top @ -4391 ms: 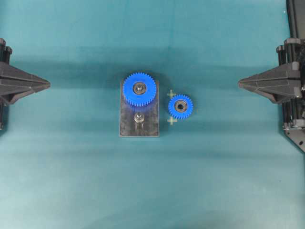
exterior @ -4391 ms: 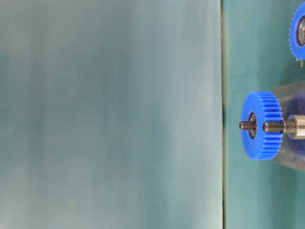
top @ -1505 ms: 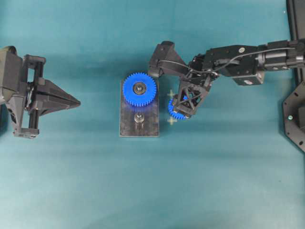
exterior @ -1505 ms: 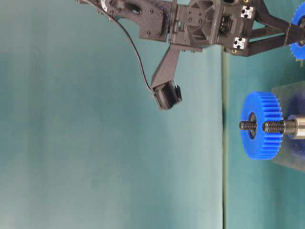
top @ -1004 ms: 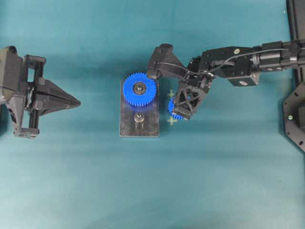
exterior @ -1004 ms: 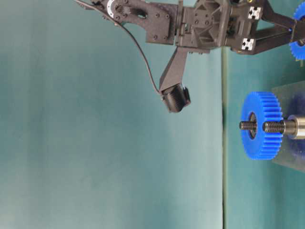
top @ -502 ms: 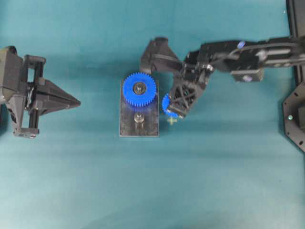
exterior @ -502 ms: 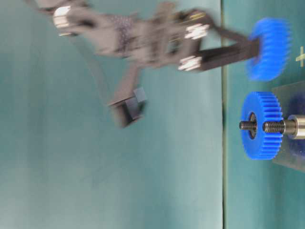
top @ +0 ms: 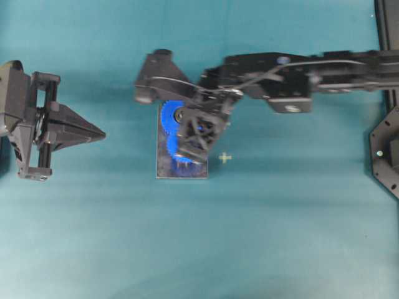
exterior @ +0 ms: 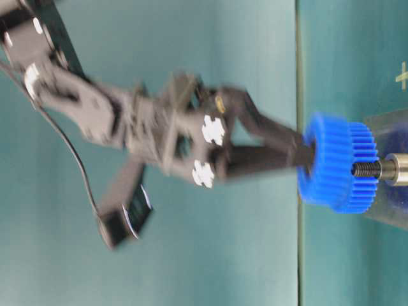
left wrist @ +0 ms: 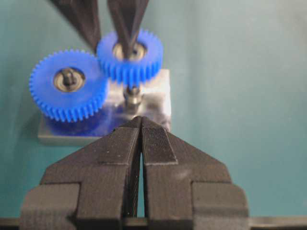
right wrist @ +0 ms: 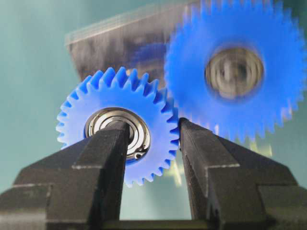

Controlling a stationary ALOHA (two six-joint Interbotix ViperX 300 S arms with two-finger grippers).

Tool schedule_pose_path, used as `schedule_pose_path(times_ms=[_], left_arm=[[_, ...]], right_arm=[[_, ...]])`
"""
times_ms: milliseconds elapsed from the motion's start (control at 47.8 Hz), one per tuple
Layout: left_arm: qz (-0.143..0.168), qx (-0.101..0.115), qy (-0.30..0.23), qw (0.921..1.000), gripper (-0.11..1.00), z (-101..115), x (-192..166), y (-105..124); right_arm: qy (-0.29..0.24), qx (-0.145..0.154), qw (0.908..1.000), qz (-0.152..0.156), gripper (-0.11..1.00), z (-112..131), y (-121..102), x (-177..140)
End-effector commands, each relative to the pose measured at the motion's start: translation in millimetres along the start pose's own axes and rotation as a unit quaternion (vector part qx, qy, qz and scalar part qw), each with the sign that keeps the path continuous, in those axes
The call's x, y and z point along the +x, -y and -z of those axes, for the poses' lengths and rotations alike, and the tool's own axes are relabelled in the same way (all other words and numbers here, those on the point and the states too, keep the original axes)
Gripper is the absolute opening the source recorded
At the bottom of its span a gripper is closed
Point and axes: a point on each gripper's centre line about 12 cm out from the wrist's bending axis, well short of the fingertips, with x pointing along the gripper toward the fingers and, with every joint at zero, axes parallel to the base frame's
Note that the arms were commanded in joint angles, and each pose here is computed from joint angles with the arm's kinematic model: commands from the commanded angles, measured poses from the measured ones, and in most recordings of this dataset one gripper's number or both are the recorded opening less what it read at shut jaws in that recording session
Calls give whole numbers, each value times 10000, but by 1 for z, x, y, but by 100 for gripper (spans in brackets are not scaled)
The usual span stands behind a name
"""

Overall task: Fit the small gear onto the shaft.
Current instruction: 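Lift the small gear and carry it left over the empty shaft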

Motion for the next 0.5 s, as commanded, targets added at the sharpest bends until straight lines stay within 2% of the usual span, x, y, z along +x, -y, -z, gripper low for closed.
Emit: schedule_pose_path(times_ms=[0, 293, 481], left_arm=[[4, 8, 115, 9999, 0, -8, -1, 0], [4, -54, 100, 9999, 0, -7, 0, 0], [4, -100, 84, 9999, 0, -6, 0, 0]], right_arm=[[184, -119, 9997, -64, 35, -10, -8, -9], [-61, -190, 9998, -45, 35, -7, -15, 6], [-164, -199, 9997, 31, 35, -5, -13, 7]])
